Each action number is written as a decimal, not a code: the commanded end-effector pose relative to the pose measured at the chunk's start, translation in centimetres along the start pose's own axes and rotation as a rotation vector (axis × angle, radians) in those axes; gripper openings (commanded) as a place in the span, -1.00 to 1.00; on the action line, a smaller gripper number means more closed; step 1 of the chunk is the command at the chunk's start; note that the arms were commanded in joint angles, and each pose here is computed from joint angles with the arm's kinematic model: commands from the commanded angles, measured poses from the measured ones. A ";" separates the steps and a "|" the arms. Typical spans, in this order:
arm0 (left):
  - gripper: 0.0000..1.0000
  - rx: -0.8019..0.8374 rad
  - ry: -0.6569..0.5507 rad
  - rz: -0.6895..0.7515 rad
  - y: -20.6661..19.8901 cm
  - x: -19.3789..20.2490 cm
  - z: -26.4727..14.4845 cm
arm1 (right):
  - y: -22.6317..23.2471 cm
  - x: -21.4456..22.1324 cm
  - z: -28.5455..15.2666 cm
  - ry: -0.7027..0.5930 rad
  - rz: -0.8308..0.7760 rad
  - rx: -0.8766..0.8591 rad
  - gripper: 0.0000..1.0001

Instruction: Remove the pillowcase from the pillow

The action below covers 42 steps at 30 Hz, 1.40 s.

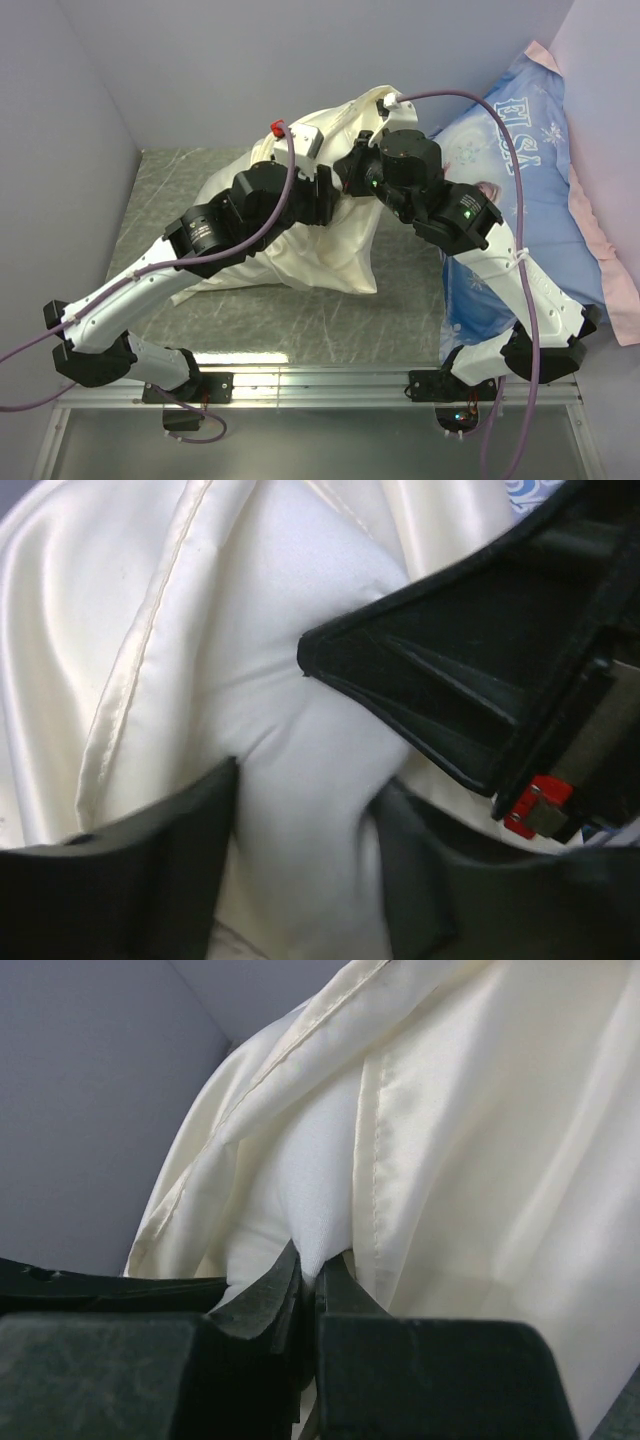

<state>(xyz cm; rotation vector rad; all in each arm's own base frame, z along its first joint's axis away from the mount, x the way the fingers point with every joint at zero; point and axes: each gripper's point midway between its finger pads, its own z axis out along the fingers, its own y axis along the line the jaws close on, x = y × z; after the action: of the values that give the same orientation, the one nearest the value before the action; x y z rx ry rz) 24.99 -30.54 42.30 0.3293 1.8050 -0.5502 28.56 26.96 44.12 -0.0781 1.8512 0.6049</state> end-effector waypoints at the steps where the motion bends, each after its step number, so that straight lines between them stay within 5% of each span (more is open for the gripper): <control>1: -0.05 -0.017 -0.015 -0.014 0.1 -0.3 1.6 | 3.8 -5.7 -2.8 -0.169 0.099 -0.166 -1.00; 3: -0.46 -0.050 -0.020 -0.022 0.6 -0.4 1.8 | 4.0 -5.6 -2.8 -0.168 0.096 -0.168 -1.00; 4: -0.99 -0.069 -0.033 -0.026 0.9 -0.7 1.8 | 3.9 -5.7 -2.8 -0.170 0.096 -0.164 -1.00; 8: -0.99 -0.089 -0.083 -0.053 1.7 -1.8 0.9 | 3.6 -5.5 -2.8 -0.171 0.082 -0.153 -1.00; 12: -0.99 -0.101 -0.129 -0.082 2.2 -2.8 0.2 | 2.9 -5.9 -3.4 -0.194 0.073 -0.138 -0.20; 15: -0.99 -0.104 -0.142 -0.088 2.2 -3.2 0.1 | 2.4 -6.4 -4.4 -0.211 0.062 -0.136 0.15; 20: -0.99 -0.105 -0.160 -0.096 2.1 -3.8 0.4 | 1.3 -5.7 -7.3 -0.235 0.071 -0.190 0.36; 37: -0.99 -0.087 -0.194 -0.143 0.9 -5.8 1.9 | 0.3 8.8 -7.9 0.021 0.086 -0.260 0.29; 40: -0.99 -0.091 -0.197 -0.145 1.0 -6.0 1.8 | -0.5 9.8 -7.6 0.021 0.100 -0.225 0.08; 42: -0.99 -0.093 -0.209 -0.152 1.1 -6.5 1.3 | -1.4 10.3 -7.8 0.010 0.133 -0.207 -0.48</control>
<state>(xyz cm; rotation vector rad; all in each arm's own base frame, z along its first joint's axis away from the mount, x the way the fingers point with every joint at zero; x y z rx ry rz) 28.25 -31.34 41.18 0.2230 1.8165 -0.4760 18.41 25.99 35.06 -0.2084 1.8647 0.8515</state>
